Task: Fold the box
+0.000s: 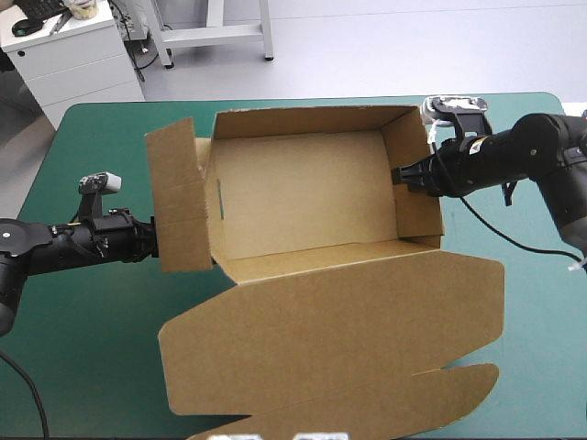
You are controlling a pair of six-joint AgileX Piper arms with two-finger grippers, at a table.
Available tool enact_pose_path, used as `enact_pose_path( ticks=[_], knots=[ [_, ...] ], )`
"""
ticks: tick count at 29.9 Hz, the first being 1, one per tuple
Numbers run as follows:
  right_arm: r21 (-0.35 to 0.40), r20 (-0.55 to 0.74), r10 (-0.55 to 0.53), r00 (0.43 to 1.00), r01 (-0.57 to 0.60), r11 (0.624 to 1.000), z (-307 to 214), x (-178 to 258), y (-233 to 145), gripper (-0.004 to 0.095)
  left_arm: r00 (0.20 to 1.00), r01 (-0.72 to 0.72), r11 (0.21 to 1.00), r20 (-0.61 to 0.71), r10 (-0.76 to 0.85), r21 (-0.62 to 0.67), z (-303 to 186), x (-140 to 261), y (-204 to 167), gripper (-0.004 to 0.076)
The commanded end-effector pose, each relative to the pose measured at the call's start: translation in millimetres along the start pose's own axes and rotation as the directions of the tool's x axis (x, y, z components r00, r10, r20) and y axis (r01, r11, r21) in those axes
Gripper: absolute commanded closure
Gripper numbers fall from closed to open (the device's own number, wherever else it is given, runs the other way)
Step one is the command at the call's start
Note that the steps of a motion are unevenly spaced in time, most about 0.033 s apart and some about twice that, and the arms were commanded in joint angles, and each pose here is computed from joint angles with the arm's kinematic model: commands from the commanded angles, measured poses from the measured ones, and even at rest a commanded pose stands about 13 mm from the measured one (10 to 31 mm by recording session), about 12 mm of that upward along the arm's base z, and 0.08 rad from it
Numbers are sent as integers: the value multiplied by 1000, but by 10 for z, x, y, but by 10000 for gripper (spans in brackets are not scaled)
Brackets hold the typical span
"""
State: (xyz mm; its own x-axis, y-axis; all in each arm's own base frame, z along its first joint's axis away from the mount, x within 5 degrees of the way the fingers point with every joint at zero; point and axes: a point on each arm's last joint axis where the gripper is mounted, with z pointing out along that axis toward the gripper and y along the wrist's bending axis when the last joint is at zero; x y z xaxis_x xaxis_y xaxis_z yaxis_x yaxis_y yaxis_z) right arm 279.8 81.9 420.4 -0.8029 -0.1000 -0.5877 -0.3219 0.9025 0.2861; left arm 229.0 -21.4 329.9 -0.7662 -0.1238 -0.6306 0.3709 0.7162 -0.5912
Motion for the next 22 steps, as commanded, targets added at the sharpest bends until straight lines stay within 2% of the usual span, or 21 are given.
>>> enact_pose_path(
  ticks=[1,8,16,22],
  knots=[
    [-4,93,18,996,-18,1000,-216,-85,-2,909,994,-34,985,110,16,171,-80,-125,-253,223],
    [23,92,18,996,-21,1000,-205,-90,-33,908,976,-74,913,217,-16,401,-163,-218,-469,223],
    [94,105,7,995,-17,995,-204,-103,-99,908,972,-99,900,235,-4,425,-210,-299,-576,224],
    [103,111,5,994,-16,995,-205,-109,-108,908,981,-132,868,189,46,478,-102,-240,-744,225]
  ],
)
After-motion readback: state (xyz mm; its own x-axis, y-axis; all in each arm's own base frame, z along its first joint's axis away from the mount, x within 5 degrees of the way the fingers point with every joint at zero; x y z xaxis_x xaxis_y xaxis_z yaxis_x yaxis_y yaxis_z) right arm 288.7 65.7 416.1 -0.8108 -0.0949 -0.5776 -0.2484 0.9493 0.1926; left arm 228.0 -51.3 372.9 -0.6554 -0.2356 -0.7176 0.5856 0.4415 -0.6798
